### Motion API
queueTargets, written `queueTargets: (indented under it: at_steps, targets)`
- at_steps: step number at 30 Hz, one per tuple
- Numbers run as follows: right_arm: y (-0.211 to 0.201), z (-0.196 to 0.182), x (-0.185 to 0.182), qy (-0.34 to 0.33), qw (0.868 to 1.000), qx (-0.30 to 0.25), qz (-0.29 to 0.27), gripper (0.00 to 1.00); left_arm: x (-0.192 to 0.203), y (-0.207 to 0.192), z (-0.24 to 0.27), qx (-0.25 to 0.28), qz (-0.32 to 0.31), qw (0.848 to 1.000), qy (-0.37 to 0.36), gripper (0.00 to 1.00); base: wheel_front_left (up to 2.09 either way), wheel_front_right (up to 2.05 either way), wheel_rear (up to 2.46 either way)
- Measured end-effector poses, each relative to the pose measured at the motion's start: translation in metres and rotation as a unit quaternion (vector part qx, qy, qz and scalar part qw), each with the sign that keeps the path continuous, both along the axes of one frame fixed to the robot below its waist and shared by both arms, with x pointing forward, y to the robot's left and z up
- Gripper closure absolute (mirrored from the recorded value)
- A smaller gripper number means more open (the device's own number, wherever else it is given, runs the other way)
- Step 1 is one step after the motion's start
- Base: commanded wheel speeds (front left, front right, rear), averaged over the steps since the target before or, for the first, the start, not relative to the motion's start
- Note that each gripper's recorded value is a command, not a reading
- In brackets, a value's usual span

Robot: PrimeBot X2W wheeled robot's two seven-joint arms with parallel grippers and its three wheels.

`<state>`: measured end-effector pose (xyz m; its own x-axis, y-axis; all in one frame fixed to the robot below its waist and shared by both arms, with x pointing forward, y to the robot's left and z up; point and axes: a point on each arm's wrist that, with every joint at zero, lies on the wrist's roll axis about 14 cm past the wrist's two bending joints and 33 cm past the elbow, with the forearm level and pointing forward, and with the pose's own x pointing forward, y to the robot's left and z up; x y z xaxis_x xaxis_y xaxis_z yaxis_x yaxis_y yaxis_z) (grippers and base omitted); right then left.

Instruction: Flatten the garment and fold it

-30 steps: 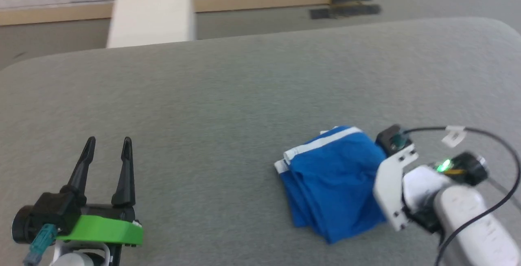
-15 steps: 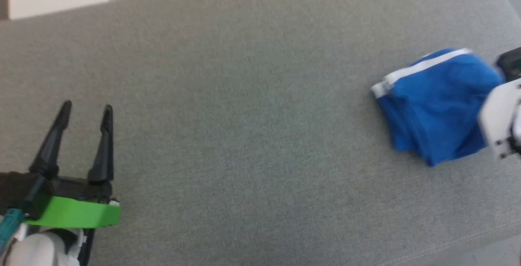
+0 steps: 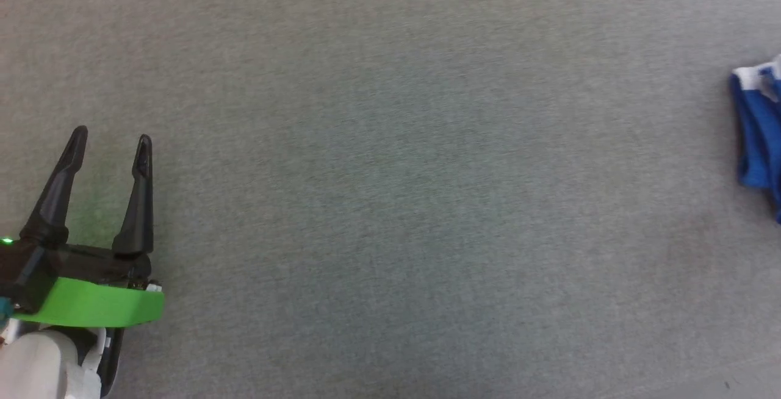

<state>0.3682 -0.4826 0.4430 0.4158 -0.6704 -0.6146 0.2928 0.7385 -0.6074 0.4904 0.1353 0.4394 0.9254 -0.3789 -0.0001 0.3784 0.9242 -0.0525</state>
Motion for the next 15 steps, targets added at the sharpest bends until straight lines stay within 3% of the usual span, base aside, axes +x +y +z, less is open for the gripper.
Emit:
queueTargets:
  at_steps: [4, 9, 12, 15]
  targets:
    - [0.004, -0.006, -0.002, -0.004, 1.000, 0.006, -0.006, 0.00, -0.004, 0.009, -0.005, 0.006, 0.011, 1.000, 0.010, 0.00, 0.00, 0.00, 0.00]
    - [0.010, 0.025, 0.019, -0.077, 0.997, 0.000, 0.032, 0.00, -0.009, 0.010, 0.004, 0.000, 0.019, 1.000, 0.004, 0.00, 0.00, 0.00, 0.00]
    - [0.024, 0.067, 0.047, -0.164, 0.982, -0.010, 0.089, 0.00, -0.013, 0.010, 0.015, -0.005, 0.026, 1.000, -0.005, 0.00, 0.00, 0.00, 0.00]
    - [0.047, 0.122, 0.074, -0.267, 0.952, -0.017, 0.149, 0.00, -0.018, 0.009, 0.031, -0.014, 0.035, 0.999, -0.020, 0.00, 0.00, 0.00, 0.00]
